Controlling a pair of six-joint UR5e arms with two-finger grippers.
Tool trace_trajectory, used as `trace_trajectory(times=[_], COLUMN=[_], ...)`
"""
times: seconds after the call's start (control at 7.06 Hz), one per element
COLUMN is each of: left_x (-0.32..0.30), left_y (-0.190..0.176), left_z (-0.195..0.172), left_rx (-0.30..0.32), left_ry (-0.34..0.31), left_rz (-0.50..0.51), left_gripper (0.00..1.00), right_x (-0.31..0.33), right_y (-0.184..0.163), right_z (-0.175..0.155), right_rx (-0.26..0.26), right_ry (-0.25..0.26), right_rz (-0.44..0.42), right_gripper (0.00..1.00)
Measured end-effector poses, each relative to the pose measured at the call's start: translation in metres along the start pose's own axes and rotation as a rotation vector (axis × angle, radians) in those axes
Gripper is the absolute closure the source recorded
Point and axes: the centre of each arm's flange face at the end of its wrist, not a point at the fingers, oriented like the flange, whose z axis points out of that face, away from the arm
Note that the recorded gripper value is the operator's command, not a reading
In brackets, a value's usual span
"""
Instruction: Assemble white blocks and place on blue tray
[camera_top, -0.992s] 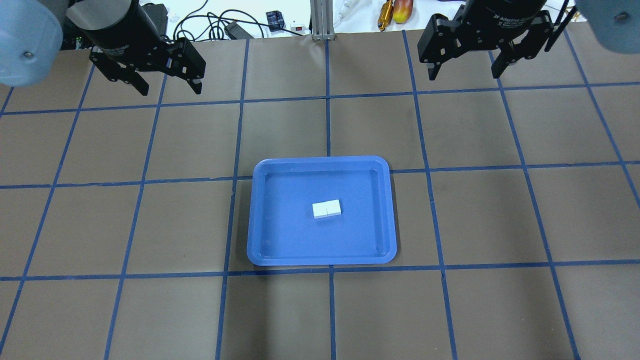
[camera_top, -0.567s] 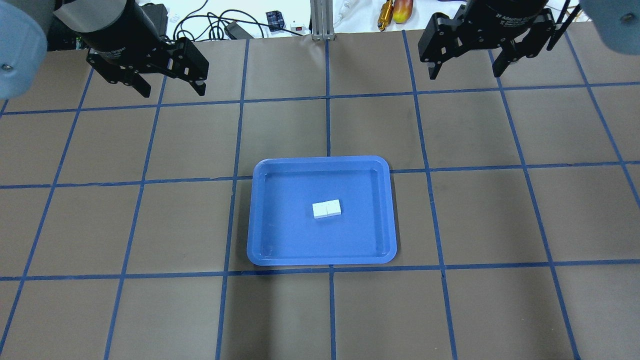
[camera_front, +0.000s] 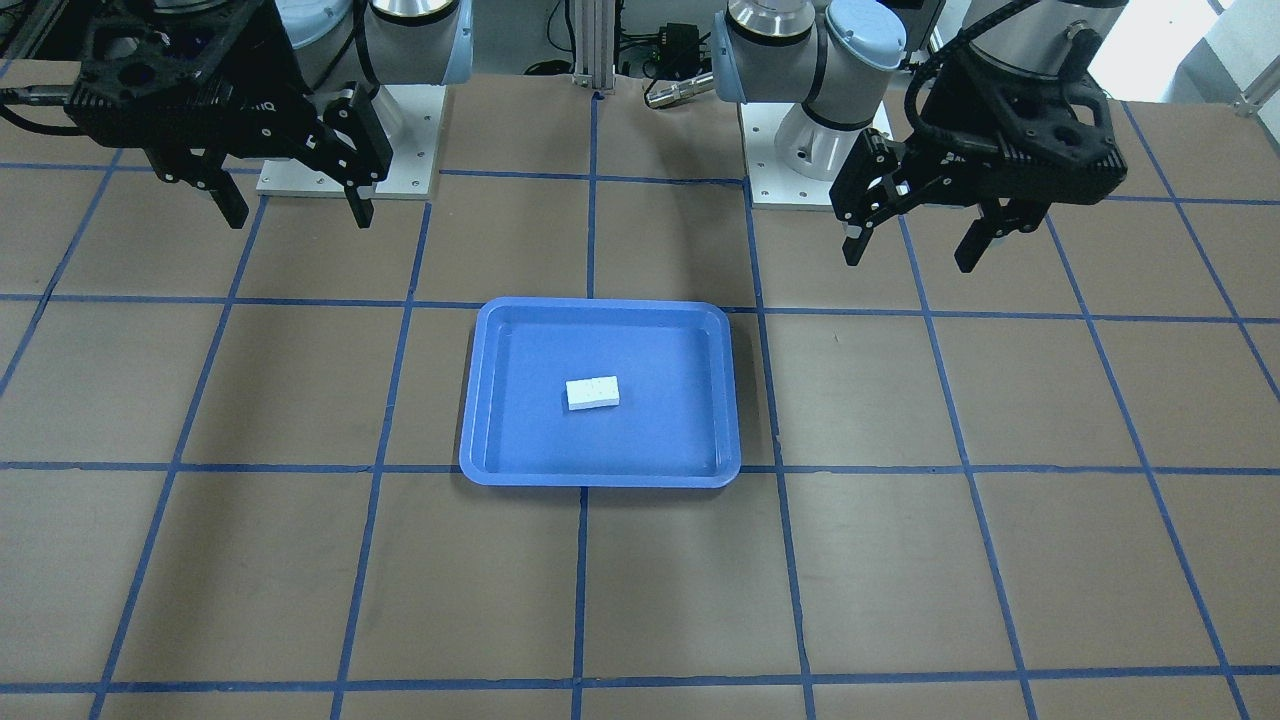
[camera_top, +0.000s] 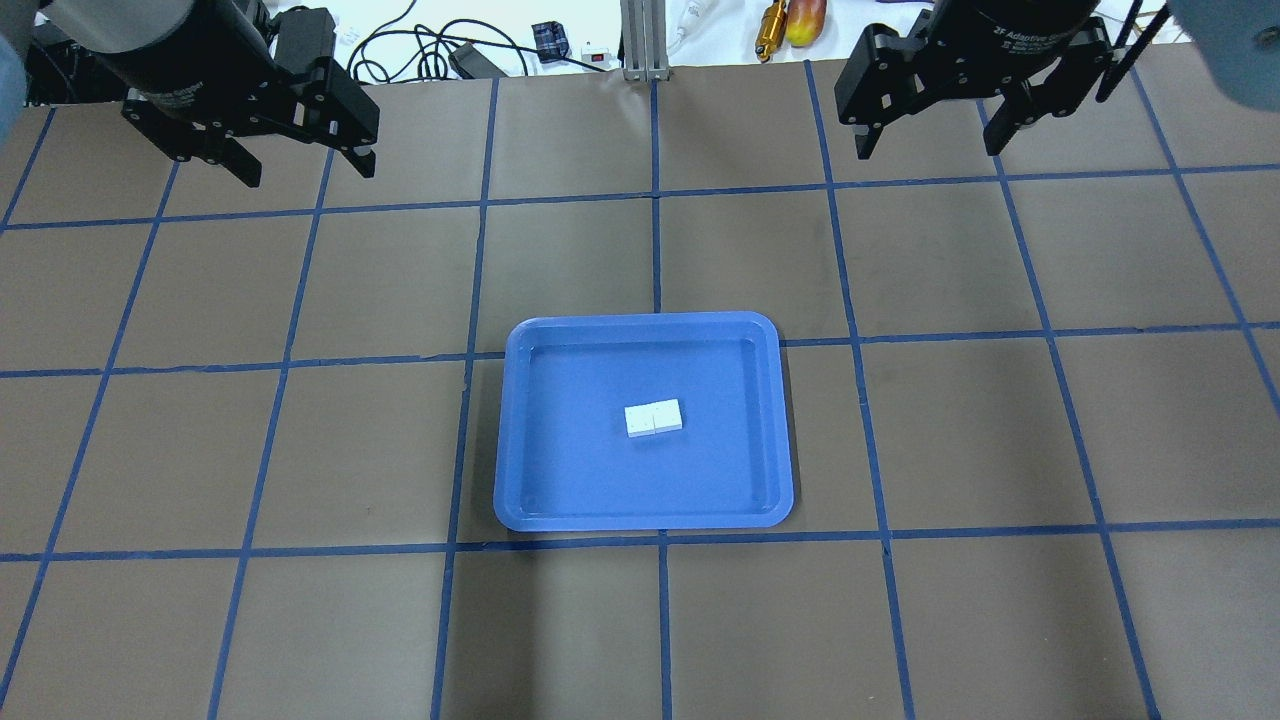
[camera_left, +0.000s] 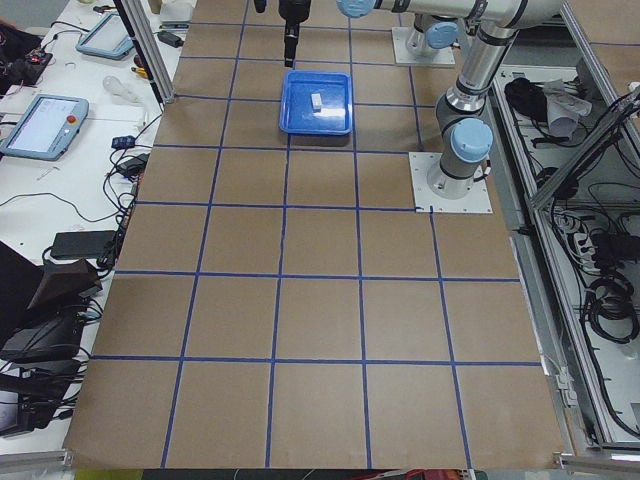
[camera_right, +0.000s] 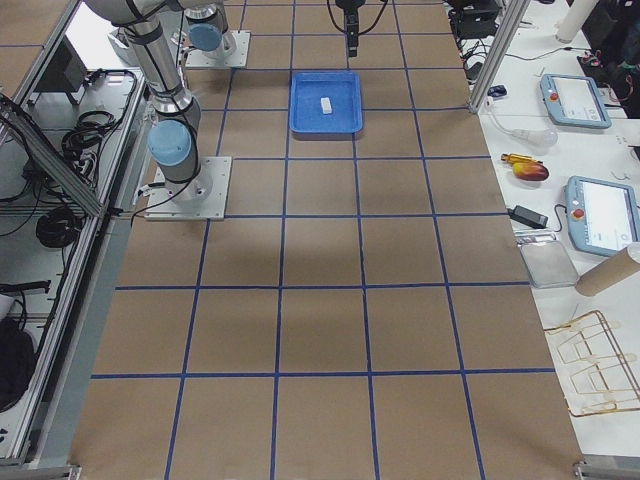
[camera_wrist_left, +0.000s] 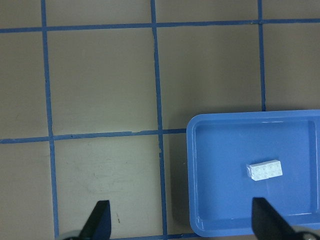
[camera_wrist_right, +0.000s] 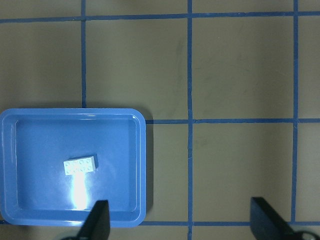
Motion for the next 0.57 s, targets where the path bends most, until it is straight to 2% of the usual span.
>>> trace_trajectory(times=[0.28, 0.57], left_x=[-0.007, -0.014], left_y=[-0.008, -0.013], left_z=[0.021, 0.031], left_rx=[-0.046, -0.066], left_ry=[0.005, -0.025], left_rz=[-0.013, 0.012], left_gripper=[0.0, 0.0], right_x=[0.0, 0.0], right_y=[-0.001, -0.002], right_z=[0.001, 0.0], right_rx=[0.001, 0.005], right_ry=[-0.002, -0.003], right_rz=[0.001, 0.004], right_gripper=[0.0, 0.0])
